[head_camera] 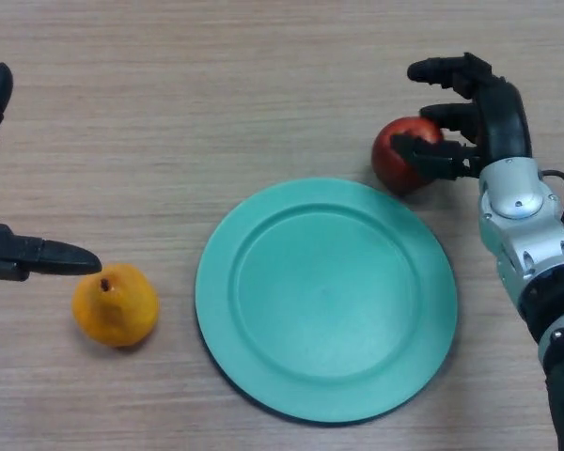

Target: Pick up the red apple and place it on the plate

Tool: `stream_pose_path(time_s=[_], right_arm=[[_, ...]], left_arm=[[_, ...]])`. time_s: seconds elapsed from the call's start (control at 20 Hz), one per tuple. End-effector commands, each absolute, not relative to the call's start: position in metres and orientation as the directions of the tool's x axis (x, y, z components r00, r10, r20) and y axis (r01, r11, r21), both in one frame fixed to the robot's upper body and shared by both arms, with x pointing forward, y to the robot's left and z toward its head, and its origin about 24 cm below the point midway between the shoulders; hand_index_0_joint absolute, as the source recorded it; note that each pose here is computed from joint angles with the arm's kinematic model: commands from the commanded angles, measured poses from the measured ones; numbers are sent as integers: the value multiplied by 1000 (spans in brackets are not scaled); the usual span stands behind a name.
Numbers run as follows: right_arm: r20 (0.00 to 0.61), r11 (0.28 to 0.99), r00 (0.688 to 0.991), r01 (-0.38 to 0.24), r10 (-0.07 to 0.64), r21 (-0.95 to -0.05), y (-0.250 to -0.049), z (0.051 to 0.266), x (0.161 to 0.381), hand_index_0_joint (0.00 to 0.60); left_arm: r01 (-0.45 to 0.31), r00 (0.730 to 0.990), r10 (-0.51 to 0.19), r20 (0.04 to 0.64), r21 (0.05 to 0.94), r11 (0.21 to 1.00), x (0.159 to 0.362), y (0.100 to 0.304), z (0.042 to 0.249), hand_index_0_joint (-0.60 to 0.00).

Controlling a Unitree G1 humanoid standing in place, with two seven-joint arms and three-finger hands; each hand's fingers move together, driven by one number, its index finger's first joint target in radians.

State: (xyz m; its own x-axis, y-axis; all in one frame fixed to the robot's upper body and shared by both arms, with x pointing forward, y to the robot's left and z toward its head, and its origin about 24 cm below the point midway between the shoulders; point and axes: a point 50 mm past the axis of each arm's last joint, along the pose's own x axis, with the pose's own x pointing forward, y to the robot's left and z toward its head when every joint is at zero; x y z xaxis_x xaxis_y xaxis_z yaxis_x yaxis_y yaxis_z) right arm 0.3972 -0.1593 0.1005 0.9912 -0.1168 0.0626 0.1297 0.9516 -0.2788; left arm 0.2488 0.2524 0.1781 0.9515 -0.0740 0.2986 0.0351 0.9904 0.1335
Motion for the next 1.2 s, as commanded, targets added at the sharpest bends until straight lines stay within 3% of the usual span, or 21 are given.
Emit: stream_pose_path(time_s=[0.05, 0.1, 0.15, 0.3, 0.4, 0.6, 0.7, 0.8, 0.85, 1.0, 1.05, 1.2], right_arm=[[359, 974, 923, 192, -139, -117, -165, 169, 406, 600], [360, 979, 922, 187, -144, -86, -167, 170, 406, 600], [409, 984, 903, 171, -134, -55, -169, 182, 405, 600], [440, 986, 891, 154, -114, -58, -172, 192, 401, 600], [445, 996, 893, 88, -65, -32, -168, 200, 393, 600], [488, 999, 873, 28, -11, -27, -165, 216, 363, 600], [509, 998, 861, 31, -4, -45, -165, 223, 349, 600], [458, 994, 889, 23, 28, -107, -163, 215, 335, 600], [392, 992, 917, -28, 75, -125, -163, 211, 324, 600], [337, 987, 932, -98, 136, -127, -164, 207, 305, 600], [329, 981, 930, -118, 164, -156, -165, 205, 299, 551], [321, 966, 919, -169, 227, -196, -162, 200, 294, 200]], left_arm=[[-66, 847, -38, 531, 175, 982, 234, 268, 218, 0], [-67, 846, -36, 533, 173, 983, 234, 268, 218, 0], [-73, 842, -33, 538, 174, 982, 234, 267, 219, 0], [-71, 839, -35, 542, 173, 982, 235, 264, 219, 0], [-72, 835, -36, 550, 174, 982, 237, 261, 221, 0], [-41, 832, -68, 550, 184, 982, 237, 254, 224, 0], [-13, 839, -95, 536, 194, 981, 237, 249, 225, 0], [12, 841, -116, 528, 196, 980, 236, 244, 226, 0], [21, 845, -124, 520, 199, 980, 238, 241, 225, 0], [41, 849, -142, 510, 204, 978, 240, 236, 224, 0], [46, 846, -149, 512, 207, 977, 241, 234, 225, 0], [56, 839, -161, 520, 212, 976, 241, 230, 226, 0]])
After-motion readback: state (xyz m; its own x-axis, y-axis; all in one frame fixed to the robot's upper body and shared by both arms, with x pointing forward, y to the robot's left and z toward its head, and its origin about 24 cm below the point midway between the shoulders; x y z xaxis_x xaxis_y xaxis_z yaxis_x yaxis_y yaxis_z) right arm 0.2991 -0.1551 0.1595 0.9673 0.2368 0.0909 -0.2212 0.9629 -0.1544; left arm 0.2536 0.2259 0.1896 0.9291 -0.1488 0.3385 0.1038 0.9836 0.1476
